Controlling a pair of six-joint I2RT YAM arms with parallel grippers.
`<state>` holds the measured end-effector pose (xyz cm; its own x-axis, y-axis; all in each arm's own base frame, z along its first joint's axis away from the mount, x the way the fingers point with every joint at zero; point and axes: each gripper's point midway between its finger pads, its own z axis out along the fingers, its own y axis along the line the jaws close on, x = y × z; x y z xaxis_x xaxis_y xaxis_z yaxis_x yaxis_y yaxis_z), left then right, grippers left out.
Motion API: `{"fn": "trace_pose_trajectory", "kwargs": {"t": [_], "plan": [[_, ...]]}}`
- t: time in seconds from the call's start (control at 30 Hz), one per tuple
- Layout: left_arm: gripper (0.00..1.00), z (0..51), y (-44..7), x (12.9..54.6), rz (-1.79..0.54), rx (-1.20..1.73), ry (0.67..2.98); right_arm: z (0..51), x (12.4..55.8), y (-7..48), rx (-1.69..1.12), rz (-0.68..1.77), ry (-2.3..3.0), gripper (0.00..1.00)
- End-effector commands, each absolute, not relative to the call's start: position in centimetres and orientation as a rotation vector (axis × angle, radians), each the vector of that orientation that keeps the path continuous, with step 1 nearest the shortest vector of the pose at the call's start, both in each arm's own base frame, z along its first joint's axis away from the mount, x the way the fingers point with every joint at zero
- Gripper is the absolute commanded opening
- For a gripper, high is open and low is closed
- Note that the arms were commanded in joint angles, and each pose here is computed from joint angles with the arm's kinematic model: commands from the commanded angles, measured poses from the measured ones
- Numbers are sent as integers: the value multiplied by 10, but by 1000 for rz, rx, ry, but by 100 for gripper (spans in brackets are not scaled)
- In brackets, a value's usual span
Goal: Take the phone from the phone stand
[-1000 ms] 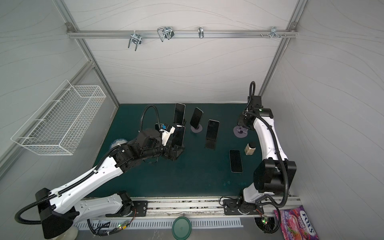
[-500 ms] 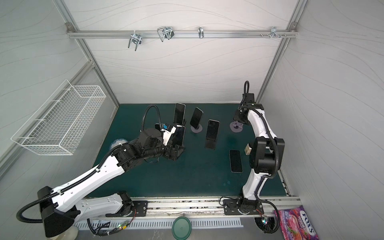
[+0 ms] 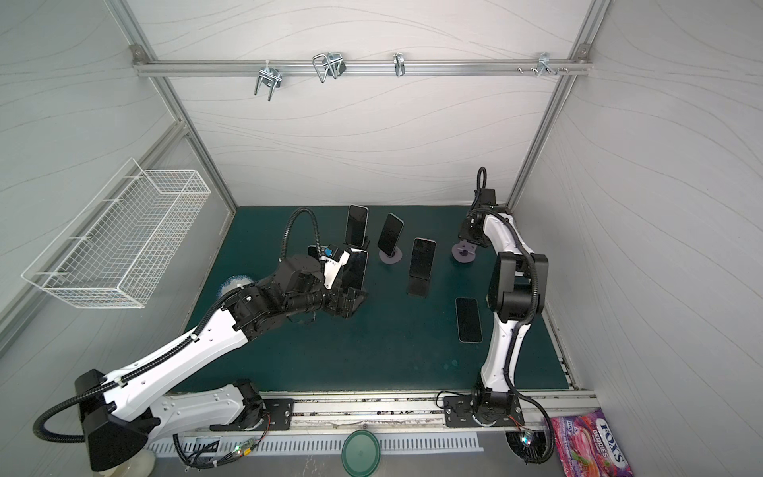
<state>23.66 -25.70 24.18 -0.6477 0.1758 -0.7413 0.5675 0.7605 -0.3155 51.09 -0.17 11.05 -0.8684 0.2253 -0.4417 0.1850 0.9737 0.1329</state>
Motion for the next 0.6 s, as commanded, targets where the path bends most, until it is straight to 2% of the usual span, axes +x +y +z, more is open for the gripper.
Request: {"fn": "trace_pose_trajectory", "kwargs": {"t": [0.0, 0.33, 0.57], "plan": [[99, 248, -259, 243, -684, 555, 2202, 112, 519, -5, 292, 116, 2635, 56], [99, 250, -257, 241, -678, 554, 2200, 95, 516, -10, 287, 68, 2675, 63], [99, 252, -254, 240, -676, 547, 2193, 113, 512, -13, 300, 52, 2654, 89]]}}
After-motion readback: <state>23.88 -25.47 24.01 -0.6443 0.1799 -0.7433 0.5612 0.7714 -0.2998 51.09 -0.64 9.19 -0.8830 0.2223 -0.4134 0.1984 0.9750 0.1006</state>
